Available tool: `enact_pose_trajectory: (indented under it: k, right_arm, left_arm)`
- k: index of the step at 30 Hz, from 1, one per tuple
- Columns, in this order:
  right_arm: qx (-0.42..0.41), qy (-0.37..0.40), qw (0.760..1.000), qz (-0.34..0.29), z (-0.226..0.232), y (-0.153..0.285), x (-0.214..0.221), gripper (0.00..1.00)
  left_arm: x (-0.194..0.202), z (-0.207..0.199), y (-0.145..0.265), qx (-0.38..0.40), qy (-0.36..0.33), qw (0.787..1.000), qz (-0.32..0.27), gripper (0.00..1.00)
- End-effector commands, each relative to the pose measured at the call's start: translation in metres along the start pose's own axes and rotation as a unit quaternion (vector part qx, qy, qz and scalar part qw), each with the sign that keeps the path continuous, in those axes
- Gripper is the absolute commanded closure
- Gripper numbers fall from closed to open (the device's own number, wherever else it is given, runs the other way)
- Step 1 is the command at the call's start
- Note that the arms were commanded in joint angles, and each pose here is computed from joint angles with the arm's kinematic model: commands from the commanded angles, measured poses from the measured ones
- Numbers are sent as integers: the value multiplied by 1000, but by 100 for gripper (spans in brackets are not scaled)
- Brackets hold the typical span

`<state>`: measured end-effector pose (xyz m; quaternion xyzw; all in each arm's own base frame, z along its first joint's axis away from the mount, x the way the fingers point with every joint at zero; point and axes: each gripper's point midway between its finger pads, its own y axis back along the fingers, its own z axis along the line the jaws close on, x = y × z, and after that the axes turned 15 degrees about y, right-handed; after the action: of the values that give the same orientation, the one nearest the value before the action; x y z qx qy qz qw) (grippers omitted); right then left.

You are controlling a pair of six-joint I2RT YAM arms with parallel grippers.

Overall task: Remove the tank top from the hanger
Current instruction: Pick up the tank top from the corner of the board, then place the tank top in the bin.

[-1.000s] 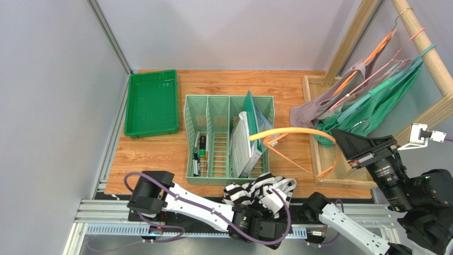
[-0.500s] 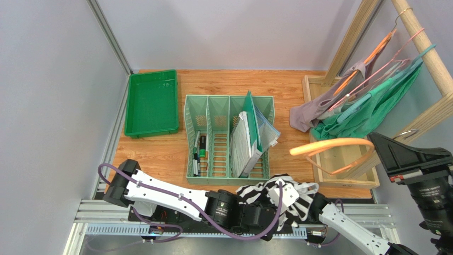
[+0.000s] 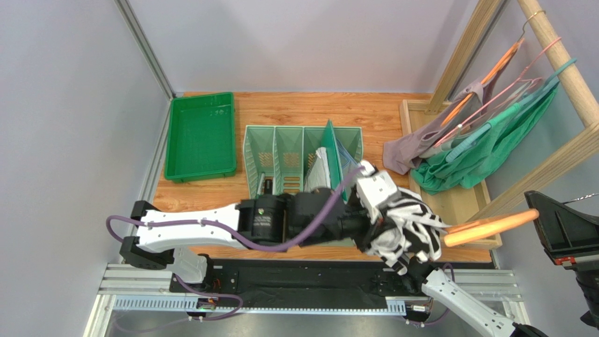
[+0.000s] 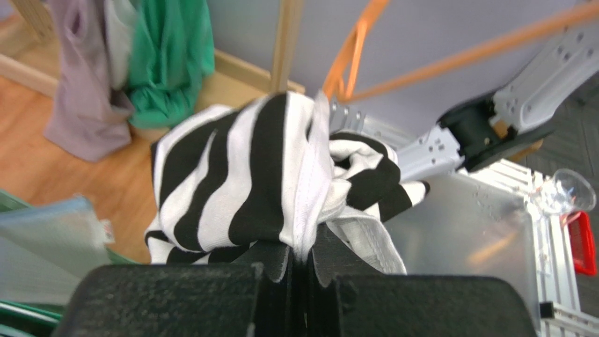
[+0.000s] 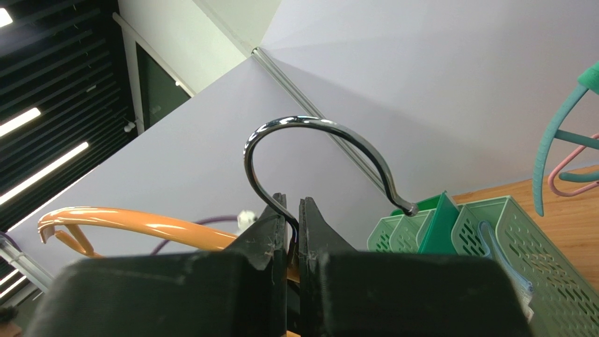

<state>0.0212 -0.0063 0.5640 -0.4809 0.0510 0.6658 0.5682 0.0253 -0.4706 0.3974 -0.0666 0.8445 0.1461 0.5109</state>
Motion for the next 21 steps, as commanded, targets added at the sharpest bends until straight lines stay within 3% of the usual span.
enact_pose_trajectory:
  k: [1, 6, 9, 17, 21]
  right_arm:
    - [-6, 1, 1000, -4, 3, 2, -3, 100]
    - [-3, 2, 1000, -1, 1, -1, 0, 100]
    - [-2, 3, 1000, 5, 2, -7, 4, 100]
    - [-2, 17, 1000, 19, 5, -20, 10, 100]
    - [-9, 23, 999, 33, 9, -35, 20, 100]
  left_arm:
    - [-109, -8, 49, 66, -8, 992, -106, 100]
    - [-198, 8, 104, 62, -41, 977, -201, 100]
    - [-240, 55, 134, -2, -48, 970, -237, 100]
    - [-271, 171, 206, -170, -39, 948, -267, 100]
    - [-268, 247, 253, -294, -21, 916, -272, 100]
